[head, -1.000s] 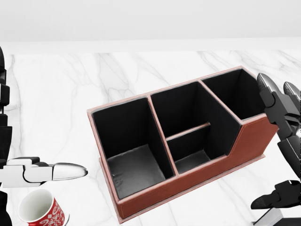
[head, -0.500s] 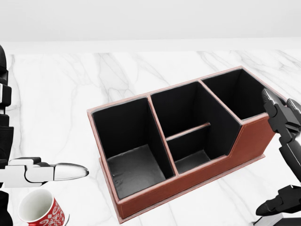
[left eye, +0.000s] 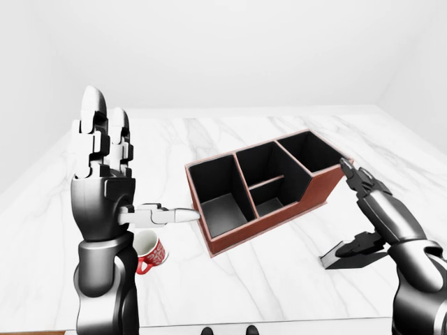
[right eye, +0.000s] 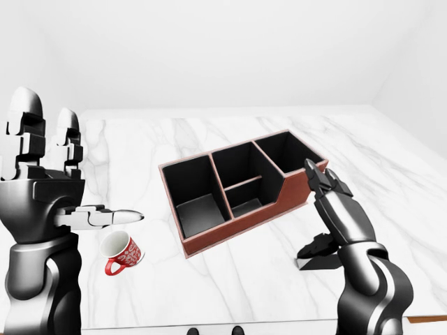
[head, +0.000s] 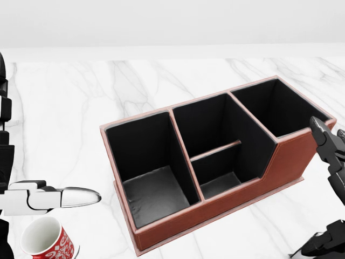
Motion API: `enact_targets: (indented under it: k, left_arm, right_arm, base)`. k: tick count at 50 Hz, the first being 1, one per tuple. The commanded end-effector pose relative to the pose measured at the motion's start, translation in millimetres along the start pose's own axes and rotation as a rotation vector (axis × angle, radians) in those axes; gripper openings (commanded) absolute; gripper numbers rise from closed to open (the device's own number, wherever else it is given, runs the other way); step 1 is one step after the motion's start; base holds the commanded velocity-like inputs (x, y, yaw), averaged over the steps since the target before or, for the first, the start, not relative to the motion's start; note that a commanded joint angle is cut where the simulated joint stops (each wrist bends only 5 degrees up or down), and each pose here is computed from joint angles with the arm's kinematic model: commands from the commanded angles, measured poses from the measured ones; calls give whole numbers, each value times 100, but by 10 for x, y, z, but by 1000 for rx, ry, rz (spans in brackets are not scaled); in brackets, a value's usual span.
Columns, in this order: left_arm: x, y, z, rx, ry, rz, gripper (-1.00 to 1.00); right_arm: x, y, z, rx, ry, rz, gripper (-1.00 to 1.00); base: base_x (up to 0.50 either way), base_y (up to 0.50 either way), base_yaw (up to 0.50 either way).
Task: Pick up the book and place it in the back compartment of the caddy.
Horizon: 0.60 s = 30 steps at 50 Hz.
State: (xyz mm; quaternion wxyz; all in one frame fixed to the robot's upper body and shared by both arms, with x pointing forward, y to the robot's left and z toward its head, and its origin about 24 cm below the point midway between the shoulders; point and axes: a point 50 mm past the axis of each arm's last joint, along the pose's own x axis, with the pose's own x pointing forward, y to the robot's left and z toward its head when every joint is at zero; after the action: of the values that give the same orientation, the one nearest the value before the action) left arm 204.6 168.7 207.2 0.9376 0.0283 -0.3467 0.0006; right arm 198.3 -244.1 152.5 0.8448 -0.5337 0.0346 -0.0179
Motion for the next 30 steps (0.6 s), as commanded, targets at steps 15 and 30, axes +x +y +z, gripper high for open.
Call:
enact_targets:
  k: [15, 30]
  left_arm:
    - [-3, 1, -19, 1, 9, 0, 100]
    - [-10, -7, -38, 1, 19, -2, 100]
  right_arm:
    - [1, 38, -202, 16, 78, 31, 100]
    - [24, 101, -316, 32, 119, 67, 100]
  base:
    - [0, 0, 0]
    - [0, 0, 0]
